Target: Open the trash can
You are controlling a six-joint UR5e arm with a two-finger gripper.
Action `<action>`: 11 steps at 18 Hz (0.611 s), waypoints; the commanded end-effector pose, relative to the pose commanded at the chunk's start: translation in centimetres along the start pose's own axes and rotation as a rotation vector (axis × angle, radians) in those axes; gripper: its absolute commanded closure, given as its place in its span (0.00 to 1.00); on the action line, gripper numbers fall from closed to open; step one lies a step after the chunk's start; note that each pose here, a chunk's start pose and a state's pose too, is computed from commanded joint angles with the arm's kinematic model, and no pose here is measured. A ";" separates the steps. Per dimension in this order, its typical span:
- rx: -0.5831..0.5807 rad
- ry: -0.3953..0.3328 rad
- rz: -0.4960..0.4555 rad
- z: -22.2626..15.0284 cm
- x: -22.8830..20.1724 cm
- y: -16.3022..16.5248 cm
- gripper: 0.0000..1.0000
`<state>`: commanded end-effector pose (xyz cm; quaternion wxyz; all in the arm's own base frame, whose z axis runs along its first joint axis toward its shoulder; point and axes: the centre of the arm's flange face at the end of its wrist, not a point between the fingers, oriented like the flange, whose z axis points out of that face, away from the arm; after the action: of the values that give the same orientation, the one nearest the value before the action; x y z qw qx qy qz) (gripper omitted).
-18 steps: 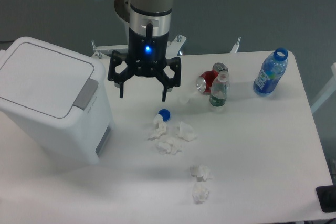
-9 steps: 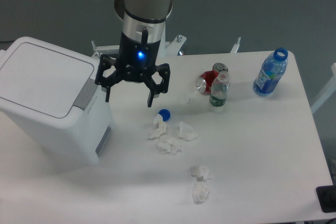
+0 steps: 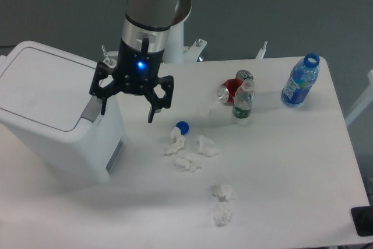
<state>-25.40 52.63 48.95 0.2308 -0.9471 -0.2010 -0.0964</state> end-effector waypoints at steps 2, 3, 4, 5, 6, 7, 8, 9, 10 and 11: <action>0.005 0.012 0.008 -0.1 0.1 0.0 0.00; 0.005 0.012 0.010 -0.1 0.1 0.0 0.00; 0.005 0.012 0.010 -0.1 0.1 0.0 0.00; 0.003 0.013 0.010 0.0 0.1 0.1 0.00; 0.005 0.012 0.012 -0.1 0.1 0.1 0.00; 0.005 0.012 0.011 0.0 0.0 0.1 0.00; 0.006 0.010 0.010 0.0 -0.1 0.1 0.00; 0.002 0.010 0.012 0.1 -0.2 0.2 0.00; -0.002 0.011 0.019 0.3 -0.2 0.5 0.00; -0.004 0.012 0.024 0.4 -0.3 0.6 0.00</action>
<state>-25.40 52.17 48.30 0.2312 -0.9494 -0.1880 -0.0994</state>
